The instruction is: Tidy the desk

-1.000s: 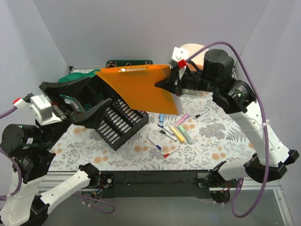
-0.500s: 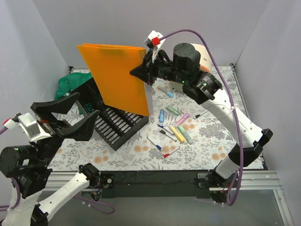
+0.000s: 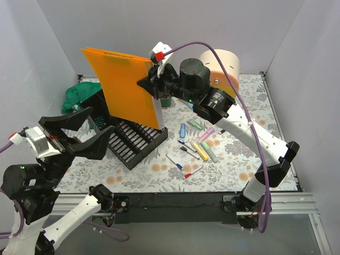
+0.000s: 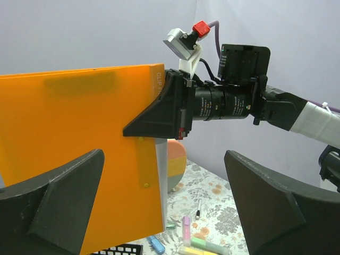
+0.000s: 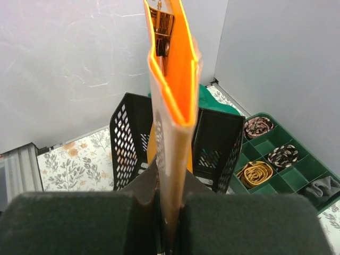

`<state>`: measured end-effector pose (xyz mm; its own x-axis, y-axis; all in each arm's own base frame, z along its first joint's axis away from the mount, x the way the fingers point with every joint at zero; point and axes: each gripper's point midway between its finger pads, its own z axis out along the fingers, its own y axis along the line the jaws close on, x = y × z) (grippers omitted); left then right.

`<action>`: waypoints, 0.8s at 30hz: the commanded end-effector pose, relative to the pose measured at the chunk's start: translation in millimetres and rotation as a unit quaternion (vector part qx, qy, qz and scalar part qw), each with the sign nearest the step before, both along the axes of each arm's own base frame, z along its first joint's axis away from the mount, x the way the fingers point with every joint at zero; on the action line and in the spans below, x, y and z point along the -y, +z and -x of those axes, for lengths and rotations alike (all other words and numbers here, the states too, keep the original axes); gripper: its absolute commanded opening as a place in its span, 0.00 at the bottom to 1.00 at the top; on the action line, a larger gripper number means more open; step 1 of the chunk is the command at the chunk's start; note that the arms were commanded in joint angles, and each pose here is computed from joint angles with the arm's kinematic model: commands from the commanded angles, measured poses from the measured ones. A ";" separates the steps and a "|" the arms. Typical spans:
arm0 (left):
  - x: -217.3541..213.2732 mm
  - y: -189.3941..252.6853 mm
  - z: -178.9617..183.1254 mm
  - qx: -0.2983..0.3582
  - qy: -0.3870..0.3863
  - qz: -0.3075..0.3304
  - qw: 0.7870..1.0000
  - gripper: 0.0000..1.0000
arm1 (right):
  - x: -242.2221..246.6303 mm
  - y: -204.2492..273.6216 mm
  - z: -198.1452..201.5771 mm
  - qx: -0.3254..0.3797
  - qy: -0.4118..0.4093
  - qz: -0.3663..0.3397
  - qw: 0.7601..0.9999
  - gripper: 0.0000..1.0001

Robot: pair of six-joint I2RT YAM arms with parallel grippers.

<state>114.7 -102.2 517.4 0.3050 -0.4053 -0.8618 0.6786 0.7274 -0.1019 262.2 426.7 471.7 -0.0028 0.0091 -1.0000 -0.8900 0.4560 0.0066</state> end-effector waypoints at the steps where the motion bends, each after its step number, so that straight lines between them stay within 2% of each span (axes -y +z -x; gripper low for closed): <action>1: -2.1 0.1 -0.4 -0.009 0.003 0.002 1.000 0.98 | 18.0 44.6 9.3 0.065 -0.001 -0.044 0.997 0.01; 5: -1.6 -0.2 2.0 -0.010 -0.003 0.006 1.000 0.98 | 20.2 20.9 16.1 0.064 0.019 0.006 0.998 0.01; 11: 4.2 -9.6 1.0 -0.013 -0.014 0.000 1.000 0.98 | 35.4 66.5 47.5 0.096 0.064 -0.040 0.993 0.01; 16: 8.6 -11.8 3.1 -0.007 -0.023 -0.013 1.000 0.98 | 31.1 38.2 50.6 0.097 0.070 -0.030 0.992 0.01; 20: 8.0 -13.5 6.5 -0.001 -0.026 -0.019 0.999 0.98 | 33.0 51.1 46.1 0.130 0.047 -0.082 0.987 0.01; 24: 1.7 -12.9 15.9 0.010 -0.028 -0.012 0.999 0.98 | 26.0 49.5 30.5 0.129 0.020 -0.085 0.988 0.01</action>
